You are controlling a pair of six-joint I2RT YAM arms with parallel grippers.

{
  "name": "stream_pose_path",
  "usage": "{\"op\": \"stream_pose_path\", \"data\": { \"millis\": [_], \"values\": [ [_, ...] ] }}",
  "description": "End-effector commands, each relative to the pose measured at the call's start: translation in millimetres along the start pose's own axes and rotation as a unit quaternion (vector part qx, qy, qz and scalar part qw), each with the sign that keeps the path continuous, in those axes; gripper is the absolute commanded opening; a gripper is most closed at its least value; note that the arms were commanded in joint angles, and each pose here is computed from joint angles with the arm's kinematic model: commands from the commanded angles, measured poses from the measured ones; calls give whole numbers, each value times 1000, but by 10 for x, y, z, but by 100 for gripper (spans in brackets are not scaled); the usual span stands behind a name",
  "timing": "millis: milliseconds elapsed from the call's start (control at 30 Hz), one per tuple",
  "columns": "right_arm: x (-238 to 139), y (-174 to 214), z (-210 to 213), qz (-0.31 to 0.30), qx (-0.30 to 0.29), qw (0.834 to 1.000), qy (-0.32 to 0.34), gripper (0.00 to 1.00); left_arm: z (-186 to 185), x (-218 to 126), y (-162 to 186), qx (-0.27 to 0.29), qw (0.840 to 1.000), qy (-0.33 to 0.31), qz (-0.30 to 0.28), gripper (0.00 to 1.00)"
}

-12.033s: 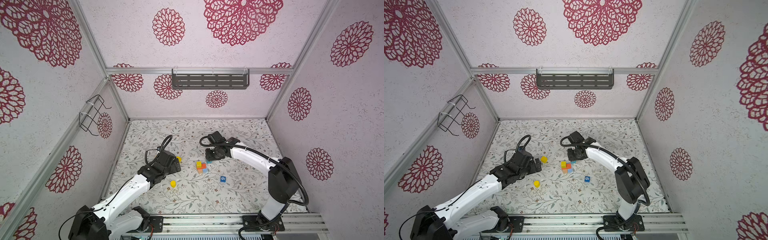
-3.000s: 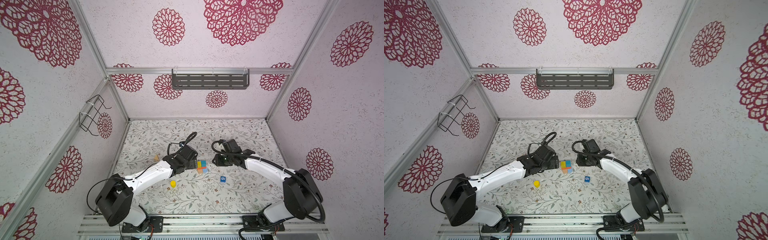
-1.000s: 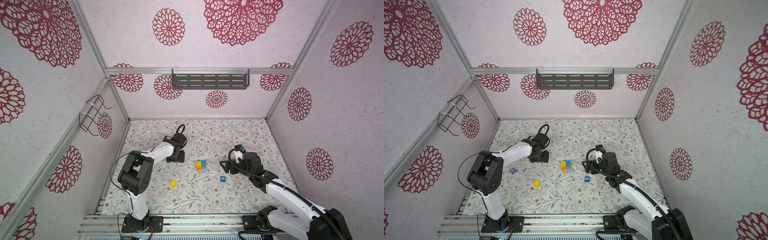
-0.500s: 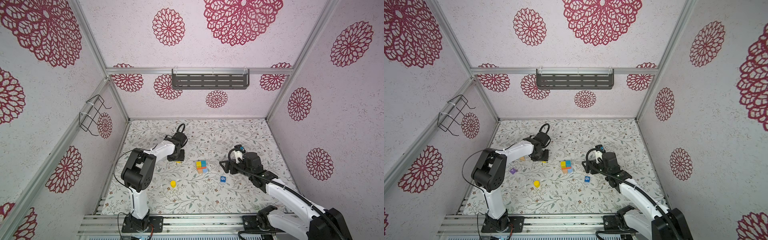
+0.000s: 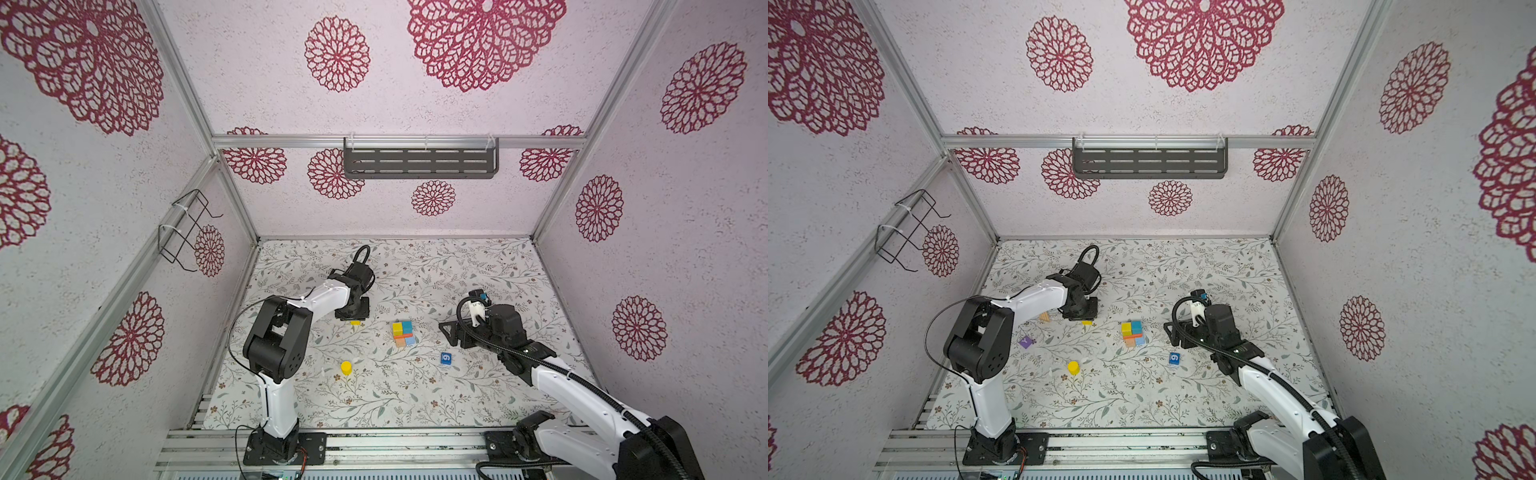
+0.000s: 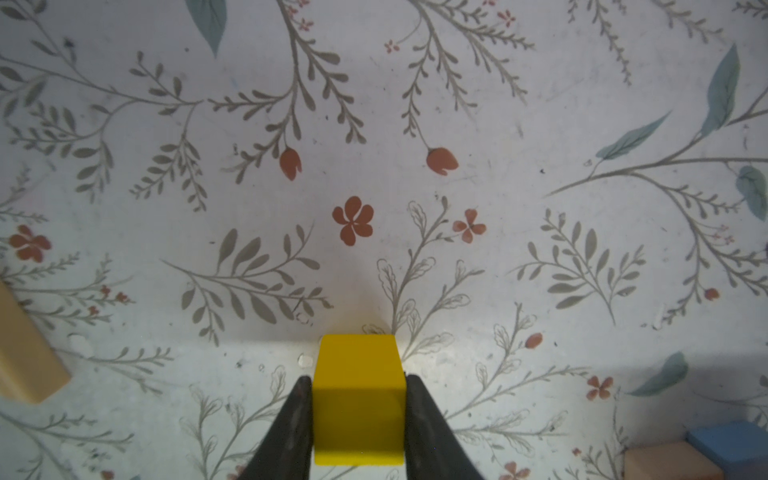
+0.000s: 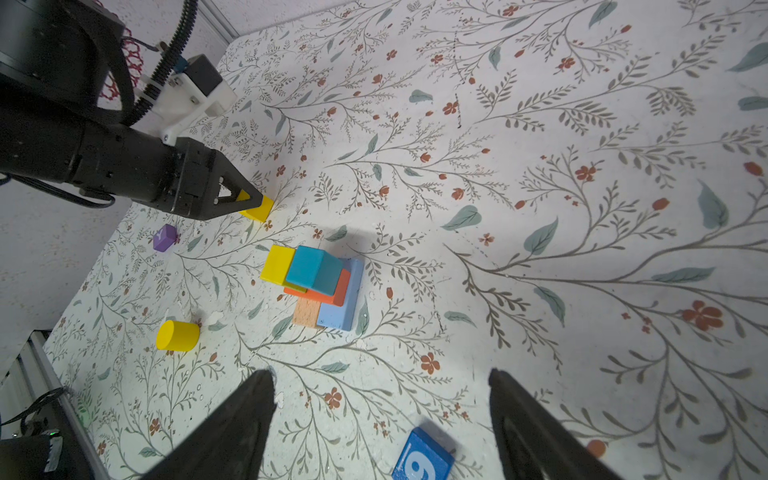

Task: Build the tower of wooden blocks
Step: 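Lower the left gripper onto the loose yellow cube and grasp it, then carry the yellow cube with the left gripper over the stack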

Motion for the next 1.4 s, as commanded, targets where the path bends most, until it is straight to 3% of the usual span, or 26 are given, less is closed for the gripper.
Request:
{"op": "stream_pose_path", "data": {
  "millis": [0,467,1000,1133,1367],
  "values": [
    [-24,-69,33,-14,-10,1000,-9,84,9,-103,-54,-10,1000,7,-7,34],
    [-55,-70,-56,-22,0,999,24,84,-64,-623,-26,-33,999,37,-3,35],
    [-109,-9,-207,-28,21,997,67,86,-570,-1318,70,13,997,62,-35,37],
    [-146,7,-350,-37,35,993,111,86,-730,-1351,110,0,996,83,-27,37],
    [-239,-17,-494,-60,60,986,145,87,-906,-1330,158,-15,998,58,-28,37]
  ]
}}
Point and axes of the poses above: each gripper's point midway between its finger pads, its own x axis out along the fingers, its own z axis along the line the jaws close on, y = z × x, the point moved 5 cm from there along -x, back along the fingers, and after that the axes turned 5 degrees about x, right-handed, at the moved point
